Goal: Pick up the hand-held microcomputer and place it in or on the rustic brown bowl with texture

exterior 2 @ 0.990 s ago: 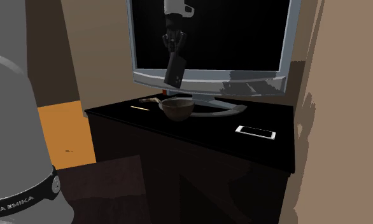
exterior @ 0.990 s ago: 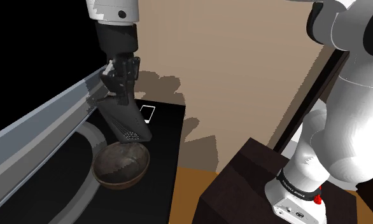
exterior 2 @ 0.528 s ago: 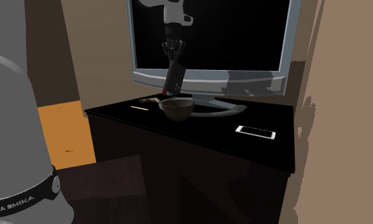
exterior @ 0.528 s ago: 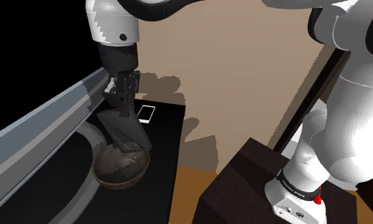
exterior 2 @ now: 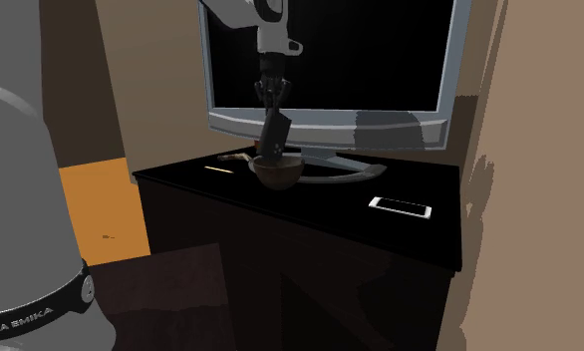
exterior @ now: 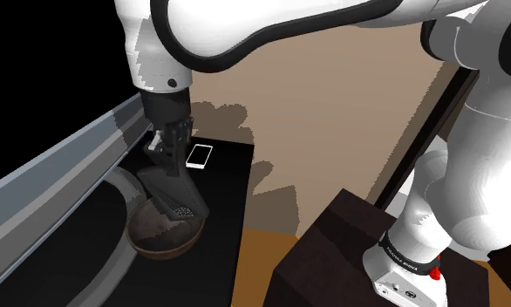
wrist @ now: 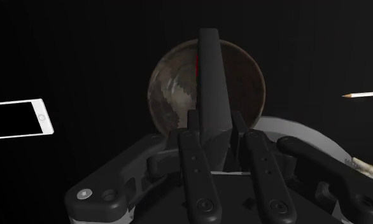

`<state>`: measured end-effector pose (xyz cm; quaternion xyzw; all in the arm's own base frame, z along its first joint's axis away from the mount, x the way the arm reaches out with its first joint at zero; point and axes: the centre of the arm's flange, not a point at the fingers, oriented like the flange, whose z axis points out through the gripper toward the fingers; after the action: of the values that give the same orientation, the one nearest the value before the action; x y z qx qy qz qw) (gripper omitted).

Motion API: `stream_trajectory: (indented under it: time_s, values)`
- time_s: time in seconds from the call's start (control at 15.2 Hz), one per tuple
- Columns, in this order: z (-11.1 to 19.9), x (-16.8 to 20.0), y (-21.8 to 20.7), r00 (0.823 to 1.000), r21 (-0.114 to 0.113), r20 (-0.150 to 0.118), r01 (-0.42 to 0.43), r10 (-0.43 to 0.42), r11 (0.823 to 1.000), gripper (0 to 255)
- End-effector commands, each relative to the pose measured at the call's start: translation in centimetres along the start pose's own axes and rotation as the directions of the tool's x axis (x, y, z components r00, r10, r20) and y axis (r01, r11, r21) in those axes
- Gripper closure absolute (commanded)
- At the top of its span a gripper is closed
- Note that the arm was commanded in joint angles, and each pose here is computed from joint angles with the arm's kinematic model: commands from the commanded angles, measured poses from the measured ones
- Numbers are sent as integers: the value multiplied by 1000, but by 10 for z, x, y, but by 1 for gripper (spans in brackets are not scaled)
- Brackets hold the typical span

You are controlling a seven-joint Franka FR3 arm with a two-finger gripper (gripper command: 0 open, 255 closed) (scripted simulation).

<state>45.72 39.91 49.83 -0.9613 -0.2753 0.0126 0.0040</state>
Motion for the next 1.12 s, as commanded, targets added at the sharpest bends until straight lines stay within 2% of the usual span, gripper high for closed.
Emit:
stream_trajectory:
  time_s: [0.0, 0.4, 0.92, 0.99, 1.06]
  values:
    - [11, -1, -1, 1000, 0, -1, 0, 0, 1000, 255]
    - [40, 0, -1, 1000, 0, -1, 0, 0, 1000, 255]
    - [40, 0, -1, 1000, 0, -1, 0, 0, 1000, 255]
    - [40, 0, -1, 1000, 0, -1, 0, 0, 1000, 0]
    - [40, 0, -1, 1000, 0, -1, 0, 0, 1000, 0]
